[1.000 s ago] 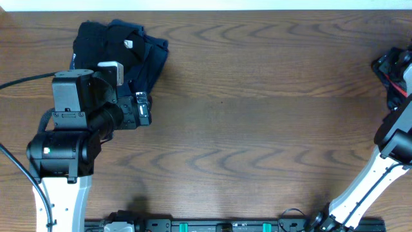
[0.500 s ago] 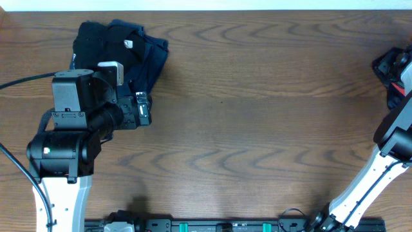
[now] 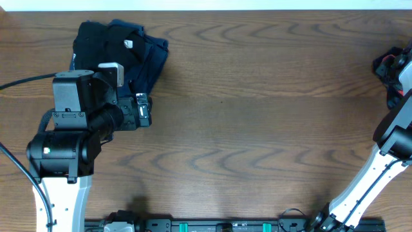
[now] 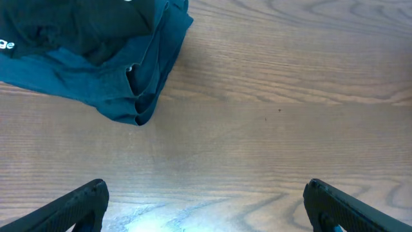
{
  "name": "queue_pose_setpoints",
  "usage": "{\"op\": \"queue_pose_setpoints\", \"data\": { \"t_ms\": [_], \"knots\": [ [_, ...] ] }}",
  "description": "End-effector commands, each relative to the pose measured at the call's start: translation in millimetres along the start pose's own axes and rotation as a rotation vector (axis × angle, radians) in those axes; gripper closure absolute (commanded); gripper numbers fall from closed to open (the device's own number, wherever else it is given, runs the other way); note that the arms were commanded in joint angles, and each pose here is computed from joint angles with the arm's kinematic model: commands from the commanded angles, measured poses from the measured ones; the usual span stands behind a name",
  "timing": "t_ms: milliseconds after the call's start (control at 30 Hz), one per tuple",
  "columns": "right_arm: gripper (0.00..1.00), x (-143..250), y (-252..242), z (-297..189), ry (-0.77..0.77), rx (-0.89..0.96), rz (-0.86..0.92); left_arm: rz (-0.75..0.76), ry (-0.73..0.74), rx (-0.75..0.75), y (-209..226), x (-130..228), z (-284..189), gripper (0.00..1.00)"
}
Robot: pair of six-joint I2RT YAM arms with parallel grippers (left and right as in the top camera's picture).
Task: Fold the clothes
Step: 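Grasp the orange t-shirt with the right gripper, then drag the orange t-shirt leftward and drop it onto the table center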
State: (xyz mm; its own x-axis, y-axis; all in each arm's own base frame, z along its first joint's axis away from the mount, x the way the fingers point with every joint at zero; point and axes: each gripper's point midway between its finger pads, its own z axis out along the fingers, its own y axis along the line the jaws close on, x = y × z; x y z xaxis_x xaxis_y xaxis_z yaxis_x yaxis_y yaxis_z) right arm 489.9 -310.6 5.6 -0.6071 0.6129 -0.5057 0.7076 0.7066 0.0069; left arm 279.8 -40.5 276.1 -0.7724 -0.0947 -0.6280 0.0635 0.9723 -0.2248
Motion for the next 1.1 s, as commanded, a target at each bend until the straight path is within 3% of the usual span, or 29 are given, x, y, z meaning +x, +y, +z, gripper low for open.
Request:
{"op": "queue_pose_setpoints", "data": {
  "t_ms": [0,100,467,667,867,1067],
  "knots": [
    [0.68,-0.5,-6.5,4.2,-0.001,0.04,-0.001,0.012,-0.013,-0.003,-0.2,-4.9,-5.4,0.02],
    [0.99,-9.2,-10.7,-4.6,-0.017,0.04,0.001,0.012,-0.011,-0.003,-0.1,-4.5,-5.4,0.02],
    [0.99,-84.4,1.0,-120.7,-0.236,-0.112,-0.057,0.012,-0.012,-0.003,-0.1,-4.7,-5.4,0.02],
    [0.99,-102.1,49.4,-218.7,-0.337,-0.398,-0.109,0.012,-0.01,-0.004,0.0,-4.0,-5.5,0.02],
    [0.99,-64.0,99.7,-308.0,-0.311,-0.521,-0.215,0.012,-0.011,-0.004,0.0,-4.3,-5.5,0.02],
    [0.99,22.6,186.6,-368.4,-0.182,-0.692,-0.428,0.024,-0.072,-0.018,0.8,-14.4,-13.9,0.02]
  ]
}}
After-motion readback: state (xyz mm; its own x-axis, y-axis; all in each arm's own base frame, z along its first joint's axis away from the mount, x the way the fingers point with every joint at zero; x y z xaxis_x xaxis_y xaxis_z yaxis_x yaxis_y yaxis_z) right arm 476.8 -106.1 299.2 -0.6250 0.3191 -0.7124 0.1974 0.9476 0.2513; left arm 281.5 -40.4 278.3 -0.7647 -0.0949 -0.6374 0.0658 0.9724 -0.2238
